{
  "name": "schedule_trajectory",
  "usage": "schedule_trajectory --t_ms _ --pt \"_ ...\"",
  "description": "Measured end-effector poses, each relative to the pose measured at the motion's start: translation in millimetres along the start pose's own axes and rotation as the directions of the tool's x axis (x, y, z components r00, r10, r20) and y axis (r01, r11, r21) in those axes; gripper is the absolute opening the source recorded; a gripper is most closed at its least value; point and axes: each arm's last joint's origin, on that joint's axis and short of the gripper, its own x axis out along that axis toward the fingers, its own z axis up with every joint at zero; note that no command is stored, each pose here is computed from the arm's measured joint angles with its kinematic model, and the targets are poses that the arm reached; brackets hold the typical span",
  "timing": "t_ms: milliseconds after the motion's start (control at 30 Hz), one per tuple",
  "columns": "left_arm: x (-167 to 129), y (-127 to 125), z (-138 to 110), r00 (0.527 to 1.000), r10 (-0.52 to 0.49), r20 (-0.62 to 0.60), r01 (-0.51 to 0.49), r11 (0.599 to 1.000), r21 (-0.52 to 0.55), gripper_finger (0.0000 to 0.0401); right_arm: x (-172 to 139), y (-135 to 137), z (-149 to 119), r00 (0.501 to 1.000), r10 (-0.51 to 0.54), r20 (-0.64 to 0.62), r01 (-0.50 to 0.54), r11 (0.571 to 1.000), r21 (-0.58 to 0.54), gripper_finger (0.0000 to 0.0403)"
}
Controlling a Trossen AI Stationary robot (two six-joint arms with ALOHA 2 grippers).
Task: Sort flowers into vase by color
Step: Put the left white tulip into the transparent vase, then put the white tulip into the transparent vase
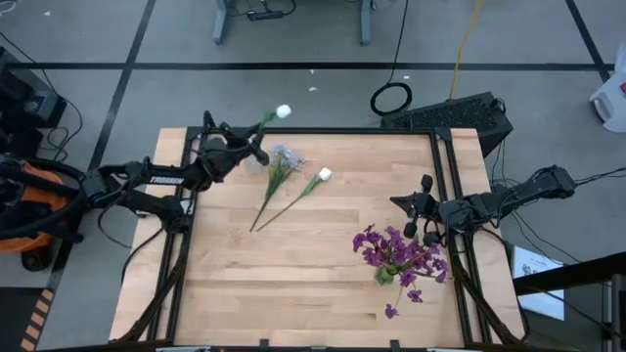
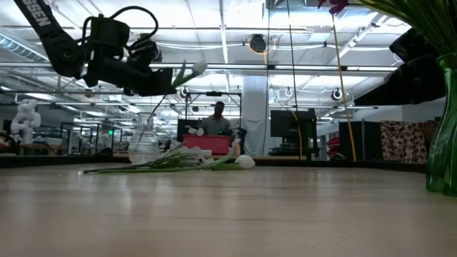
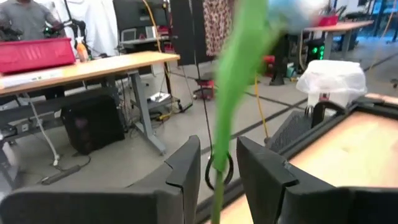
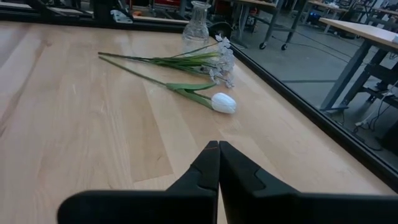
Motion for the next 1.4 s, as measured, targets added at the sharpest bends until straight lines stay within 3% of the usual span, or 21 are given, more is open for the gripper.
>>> schedule_trajectory --t_ms 400,600,933,1167,1400 --pt "-8 -12 -3 0.995 0.067 -0.079 -0.065 0.997 0.037 0.0111 0 0 0 1.0 0.0 0.001 0.0 1.0 0.019 0.0" --pt "-20 -16 6 0.992 0.089 -0.084 -0.085 0.995 0.05 0.0112 -3 -2 17 0.999 -0.003 0.034 0.002 1.0 0.02 0.0" --pt "-40 -20 21 0.996 0.038 -0.079 -0.034 0.998 0.046 0.0112 -9 -14 49 0.996 -0.069 0.06 0.073 0.995 -0.066 0.0" --pt "-55 -23 27 0.995 -0.002 -0.099 0.003 1.0 0.011 0.0112 -12 -25 72 0.994 -0.016 0.105 0.026 0.995 -0.095 0.0" --pt "-71 -35 38 0.994 -0.102 -0.044 0.102 0.995 -0.017 0.0112 -18 -41 99 0.983 0.017 0.185 0.004 0.994 -0.108 0.0"
